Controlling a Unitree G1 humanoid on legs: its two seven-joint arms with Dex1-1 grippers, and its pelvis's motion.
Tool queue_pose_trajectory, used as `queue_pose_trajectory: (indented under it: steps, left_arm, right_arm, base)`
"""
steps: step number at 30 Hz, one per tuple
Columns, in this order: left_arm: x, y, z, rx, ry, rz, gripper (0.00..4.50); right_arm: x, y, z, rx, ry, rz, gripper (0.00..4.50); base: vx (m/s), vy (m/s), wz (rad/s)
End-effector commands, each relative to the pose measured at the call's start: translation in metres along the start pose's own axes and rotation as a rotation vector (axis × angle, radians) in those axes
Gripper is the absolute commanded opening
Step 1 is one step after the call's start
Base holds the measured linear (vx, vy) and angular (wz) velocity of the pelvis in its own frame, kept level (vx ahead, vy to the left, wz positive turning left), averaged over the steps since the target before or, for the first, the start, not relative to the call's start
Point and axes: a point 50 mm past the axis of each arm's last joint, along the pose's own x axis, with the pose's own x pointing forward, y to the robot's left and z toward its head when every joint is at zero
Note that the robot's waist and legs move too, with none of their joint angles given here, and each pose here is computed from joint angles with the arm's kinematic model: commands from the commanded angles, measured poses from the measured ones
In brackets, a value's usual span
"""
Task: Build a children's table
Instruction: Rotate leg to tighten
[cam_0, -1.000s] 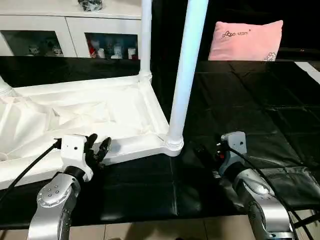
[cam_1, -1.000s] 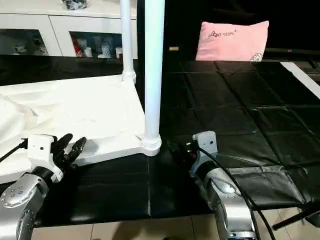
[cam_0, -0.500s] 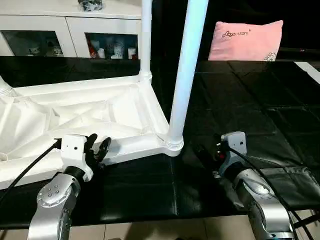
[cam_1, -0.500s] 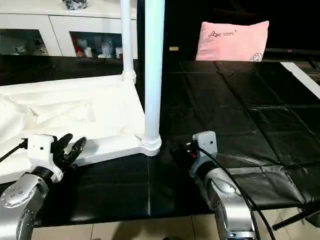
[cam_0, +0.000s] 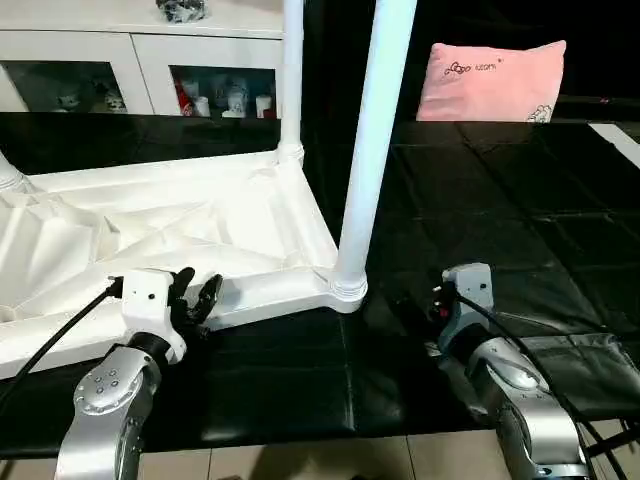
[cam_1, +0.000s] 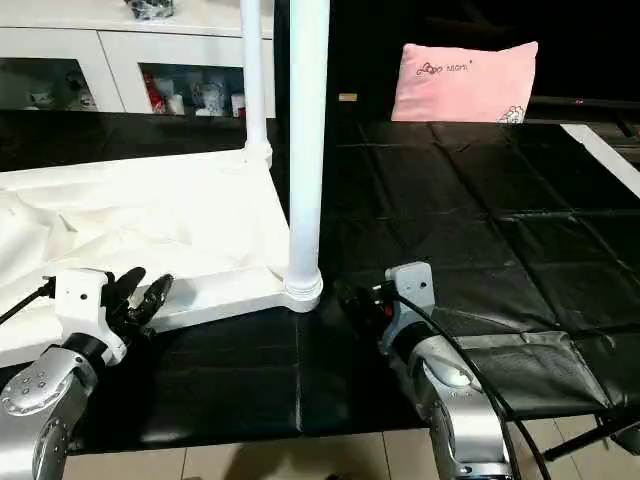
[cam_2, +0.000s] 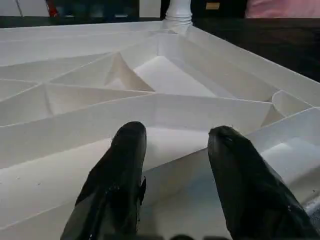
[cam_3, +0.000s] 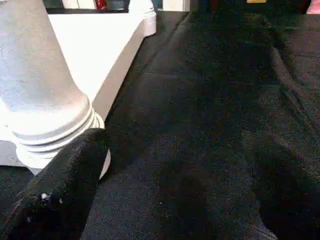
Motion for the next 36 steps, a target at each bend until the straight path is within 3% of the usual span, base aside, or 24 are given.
queue_pose_trajectory:
  steps: [1,36]
  left_arm:
    - [-0.0007,0.0005,0.0054,0.005,-0.026,0.008,2.26]
    - [-0.0007,0.0005,0.0054,0.005,-0.026,0.008,2.26]
  right_arm:
    - [0.0007,-0.0031,0.0027,-0.007,-0.009,-0.014,4.50]
    - [0.0007,-0.0031,0.0027,-0.007,-0.009,-0.014,4.50]
  base:
    - [0.000,0.000,0.00]
    - [0.000,0.000,0.00]
